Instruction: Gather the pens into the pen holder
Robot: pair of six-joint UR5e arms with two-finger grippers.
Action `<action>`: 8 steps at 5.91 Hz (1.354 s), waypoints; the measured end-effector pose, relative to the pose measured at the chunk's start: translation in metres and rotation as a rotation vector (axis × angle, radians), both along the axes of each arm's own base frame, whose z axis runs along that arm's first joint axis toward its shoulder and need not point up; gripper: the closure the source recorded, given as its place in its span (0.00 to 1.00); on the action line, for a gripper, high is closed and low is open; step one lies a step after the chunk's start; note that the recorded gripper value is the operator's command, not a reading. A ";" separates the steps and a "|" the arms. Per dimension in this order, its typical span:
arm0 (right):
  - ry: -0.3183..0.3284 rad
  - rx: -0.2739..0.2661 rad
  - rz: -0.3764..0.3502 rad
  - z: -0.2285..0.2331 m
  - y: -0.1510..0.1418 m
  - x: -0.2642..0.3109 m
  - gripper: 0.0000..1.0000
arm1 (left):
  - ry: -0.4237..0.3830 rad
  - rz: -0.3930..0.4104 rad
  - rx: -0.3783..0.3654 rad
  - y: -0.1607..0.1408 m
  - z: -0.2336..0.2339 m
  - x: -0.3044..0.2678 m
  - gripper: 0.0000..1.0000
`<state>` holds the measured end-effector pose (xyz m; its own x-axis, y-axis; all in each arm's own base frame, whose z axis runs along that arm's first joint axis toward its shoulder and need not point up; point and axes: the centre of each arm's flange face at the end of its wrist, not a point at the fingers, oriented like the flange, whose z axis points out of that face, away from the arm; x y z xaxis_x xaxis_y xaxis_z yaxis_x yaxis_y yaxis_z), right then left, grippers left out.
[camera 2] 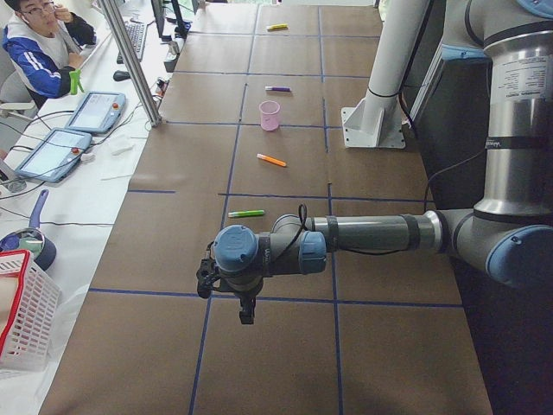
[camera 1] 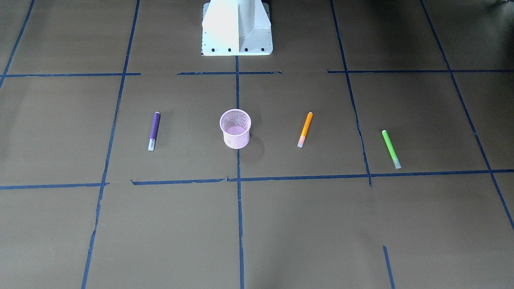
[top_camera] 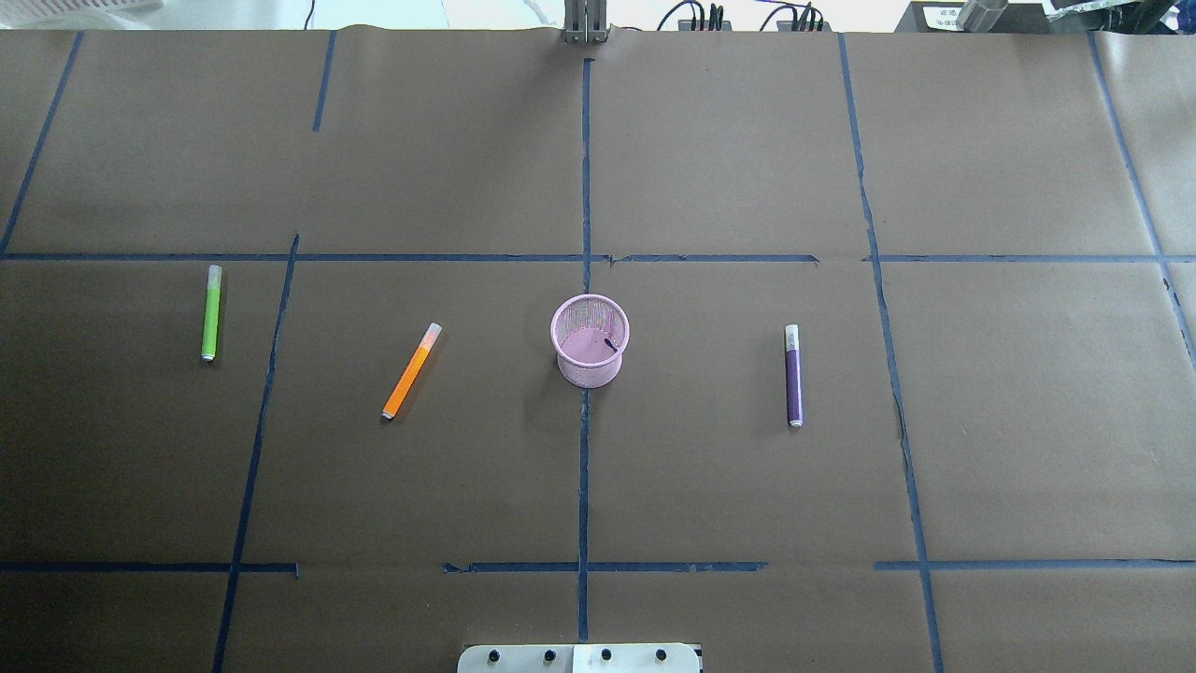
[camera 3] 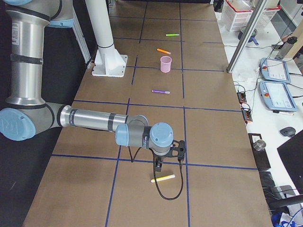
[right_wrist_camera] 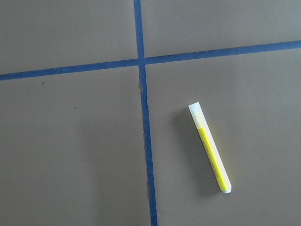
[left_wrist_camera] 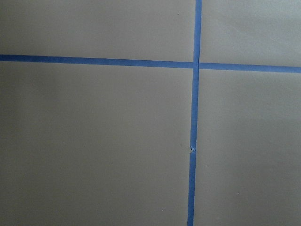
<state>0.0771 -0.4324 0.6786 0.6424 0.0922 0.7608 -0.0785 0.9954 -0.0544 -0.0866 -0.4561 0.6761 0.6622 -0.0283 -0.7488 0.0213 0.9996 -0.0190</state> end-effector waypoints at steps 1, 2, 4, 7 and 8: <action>-0.001 0.001 0.001 -0.001 0.000 0.000 0.00 | 0.000 0.000 0.000 0.000 0.000 0.000 0.00; -0.002 0.002 0.003 -0.002 0.000 0.000 0.00 | 0.000 0.000 0.001 0.000 0.000 0.000 0.00; -0.002 0.001 0.003 -0.002 0.000 0.000 0.00 | 0.000 0.000 0.001 0.001 0.001 0.000 0.00; -0.003 0.001 0.005 -0.003 -0.001 0.000 0.00 | 0.000 0.000 0.002 0.001 0.001 0.000 0.00; -0.004 0.000 0.006 -0.004 -0.001 0.000 0.00 | 0.000 0.000 0.003 0.001 0.001 0.000 0.00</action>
